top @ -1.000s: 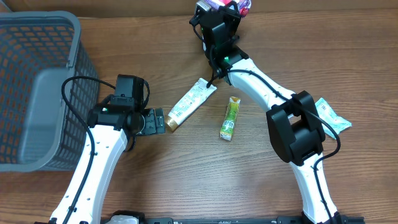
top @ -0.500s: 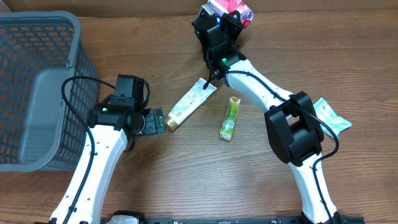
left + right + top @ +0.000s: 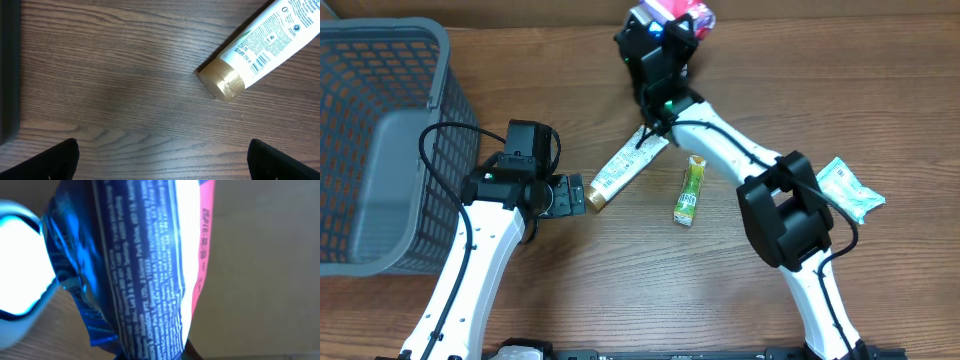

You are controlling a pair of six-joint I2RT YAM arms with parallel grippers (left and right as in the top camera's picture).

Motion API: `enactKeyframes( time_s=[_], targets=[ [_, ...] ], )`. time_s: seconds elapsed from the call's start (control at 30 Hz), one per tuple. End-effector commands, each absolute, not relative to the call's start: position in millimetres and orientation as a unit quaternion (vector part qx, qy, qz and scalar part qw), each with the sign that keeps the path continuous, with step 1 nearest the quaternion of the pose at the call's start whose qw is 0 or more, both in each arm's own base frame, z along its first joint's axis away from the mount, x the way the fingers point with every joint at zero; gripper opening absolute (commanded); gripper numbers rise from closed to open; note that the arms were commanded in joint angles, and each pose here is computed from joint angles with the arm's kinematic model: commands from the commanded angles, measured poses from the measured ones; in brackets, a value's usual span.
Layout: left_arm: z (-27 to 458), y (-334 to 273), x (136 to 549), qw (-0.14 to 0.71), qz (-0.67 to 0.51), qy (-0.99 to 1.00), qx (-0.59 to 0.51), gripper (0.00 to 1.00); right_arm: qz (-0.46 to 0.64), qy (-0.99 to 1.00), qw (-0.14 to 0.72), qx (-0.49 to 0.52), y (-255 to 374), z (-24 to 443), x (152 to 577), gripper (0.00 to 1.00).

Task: Scan the item barcode
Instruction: 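Hold the purple bag up in front of the white scanner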

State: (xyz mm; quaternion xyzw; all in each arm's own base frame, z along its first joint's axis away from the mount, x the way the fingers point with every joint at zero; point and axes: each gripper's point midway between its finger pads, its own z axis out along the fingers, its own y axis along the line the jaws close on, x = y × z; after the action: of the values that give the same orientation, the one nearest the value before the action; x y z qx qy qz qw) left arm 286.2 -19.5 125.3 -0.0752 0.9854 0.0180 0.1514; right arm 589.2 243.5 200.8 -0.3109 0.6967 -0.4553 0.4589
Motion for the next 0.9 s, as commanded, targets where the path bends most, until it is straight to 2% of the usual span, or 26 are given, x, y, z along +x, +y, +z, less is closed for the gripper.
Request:
enactKeyframes(
  time_s=[0.0, 0.4, 0.67, 0.87],
  targets=[
    [124, -20, 286, 0.151, 0.021, 0.985, -0.079, 0.99, -0.465, 0.682, 0.466, -0.318, 260, 212, 582, 0.04],
    [124, -20, 286, 0.151, 0.021, 0.985, -0.079, 1.0, -0.504, 0.694, 0.431, -0.28, 217, 213, 589, 0.04],
    [124, -20, 286, 0.151, 0.021, 0.985, -0.079, 0.99, -0.475, 0.714, 0.417, -0.302, 217, 190, 589, 0.04],
    [124, -20, 286, 0.151, 0.021, 0.985, -0.079, 1.0, -0.484, 0.709, 0.428, -0.282, 213, 201, 592, 0.04]
  ],
)
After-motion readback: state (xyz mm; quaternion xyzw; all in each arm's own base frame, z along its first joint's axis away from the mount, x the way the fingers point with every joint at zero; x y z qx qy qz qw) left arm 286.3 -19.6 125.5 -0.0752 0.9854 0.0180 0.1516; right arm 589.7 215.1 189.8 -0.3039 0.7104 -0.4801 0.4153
